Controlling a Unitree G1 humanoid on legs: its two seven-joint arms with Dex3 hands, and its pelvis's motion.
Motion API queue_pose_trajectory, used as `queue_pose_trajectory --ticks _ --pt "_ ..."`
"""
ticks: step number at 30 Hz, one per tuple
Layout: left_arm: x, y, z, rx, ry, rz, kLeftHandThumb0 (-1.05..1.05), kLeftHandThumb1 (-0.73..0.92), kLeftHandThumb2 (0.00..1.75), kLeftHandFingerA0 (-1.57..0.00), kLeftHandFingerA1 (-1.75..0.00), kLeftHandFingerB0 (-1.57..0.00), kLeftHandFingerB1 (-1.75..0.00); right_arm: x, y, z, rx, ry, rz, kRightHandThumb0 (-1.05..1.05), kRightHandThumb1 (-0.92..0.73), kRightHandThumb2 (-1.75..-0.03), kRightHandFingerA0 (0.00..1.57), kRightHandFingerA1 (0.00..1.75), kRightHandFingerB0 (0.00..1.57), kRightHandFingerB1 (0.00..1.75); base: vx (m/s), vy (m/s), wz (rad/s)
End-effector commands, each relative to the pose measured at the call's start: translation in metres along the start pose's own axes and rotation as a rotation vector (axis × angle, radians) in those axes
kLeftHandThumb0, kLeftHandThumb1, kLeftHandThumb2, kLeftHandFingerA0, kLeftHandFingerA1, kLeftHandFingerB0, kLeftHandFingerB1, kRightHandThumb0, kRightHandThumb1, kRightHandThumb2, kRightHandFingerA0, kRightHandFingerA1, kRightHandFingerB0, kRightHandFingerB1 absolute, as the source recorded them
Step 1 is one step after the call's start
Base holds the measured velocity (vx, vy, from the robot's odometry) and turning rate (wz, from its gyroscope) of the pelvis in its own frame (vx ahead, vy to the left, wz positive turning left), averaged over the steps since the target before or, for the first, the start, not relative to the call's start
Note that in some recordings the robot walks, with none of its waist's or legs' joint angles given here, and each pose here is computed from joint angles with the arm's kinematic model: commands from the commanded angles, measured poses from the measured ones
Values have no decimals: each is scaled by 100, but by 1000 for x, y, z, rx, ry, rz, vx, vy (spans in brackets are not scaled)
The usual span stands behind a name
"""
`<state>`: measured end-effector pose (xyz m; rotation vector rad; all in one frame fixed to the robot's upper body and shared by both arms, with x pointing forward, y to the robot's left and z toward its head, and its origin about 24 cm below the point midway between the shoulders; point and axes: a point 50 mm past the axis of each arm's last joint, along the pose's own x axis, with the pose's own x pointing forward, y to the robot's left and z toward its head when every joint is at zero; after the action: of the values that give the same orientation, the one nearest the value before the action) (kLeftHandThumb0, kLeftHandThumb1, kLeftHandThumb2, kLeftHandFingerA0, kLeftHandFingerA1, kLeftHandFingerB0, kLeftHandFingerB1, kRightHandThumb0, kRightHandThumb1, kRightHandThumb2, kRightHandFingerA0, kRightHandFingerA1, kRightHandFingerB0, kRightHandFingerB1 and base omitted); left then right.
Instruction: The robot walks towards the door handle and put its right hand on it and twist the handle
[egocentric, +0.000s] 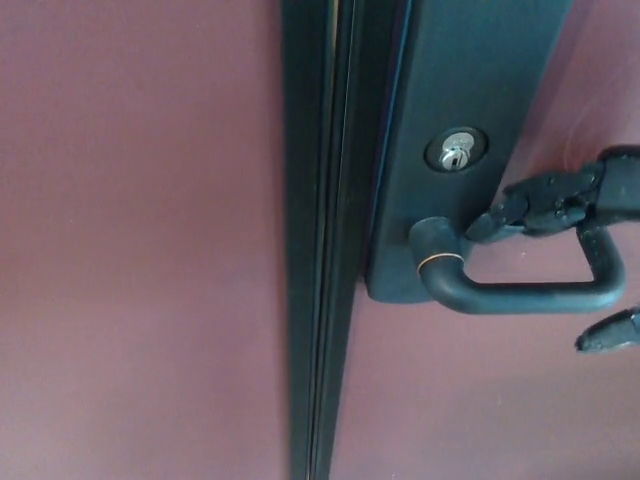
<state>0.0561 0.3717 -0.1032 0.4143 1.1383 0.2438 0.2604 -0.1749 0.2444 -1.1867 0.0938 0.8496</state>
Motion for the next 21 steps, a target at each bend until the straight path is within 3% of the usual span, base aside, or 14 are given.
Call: queue_pose_trajectory --ticks 1,2,3,4,14,15,16,17,18,21 --pt "-1 2 -1 -1 1 -7 -24 55 57 -76 -51 -59 -43 -12 -20 -8 25 113 -147 -75 -46 -82 6 32 0 2 0 0 0" --pt "-1 2 -1 -1 1 -7 -24 55 57 -76 -51 -59 -43 -12 -20 -7 25 114 -147 -75 -46 -82 6 32 0 2 0 0 0" --pt "-1 2 -1 -5 3 -7 -25 55 57 -76 -51 -58 -43 -13 -21 -7 39 130 -201 -74 -46 -70 14 40 0 0 0 0 0" --pt "-1 2 -1 -2 2 -7 -25 55 57 -76 -51 -58 -43 -13 -21 -6 42 132 -209 -77 -48 -81 14 44 0 1 0 0 0" --pt "-2 1 -5 -7 12 -10 -24 55 57 -76 -51 -58 -43 -35 -25 -10 94 109 -215 -76 -48 -81 19 46 0 3 0 0 0" --pt "-1 1 -3 -8 9 -9 -24 55 57 -75 -51 -58 -43 -45 -29 -11 110 100 -228 -68 -49 -66 15 39 0 1 0 0 0" --pt "-1 2 -1 -10 3 -7 -24 55 57 -75 -51 -58 -43 -61 -34 -11 131 85 -249 -68 -49 -66 15 39 0 1 0 0 0" --pt "-1 2 -1 -10 3 -7 -27 53 56 -77 -51 -60 -43 -61 -34 -11 131 83 -248 -80 -47 -81 9 37 0 0 0 0 0" --pt "-1 1 0 -18 -5 -11 -24 55 57 -75 -51 -58 -43 -79 -37 -12 157 62 -273 -72 -46 -80 5 43 0 5 0 0 0" --pt "0 1 1 -7 -4 -12 -25 55 57 -75 -51 -58 -43 -119 -33 -12 182 55 -342 -69 -44 -77 5 38 0 6 0 0 0"
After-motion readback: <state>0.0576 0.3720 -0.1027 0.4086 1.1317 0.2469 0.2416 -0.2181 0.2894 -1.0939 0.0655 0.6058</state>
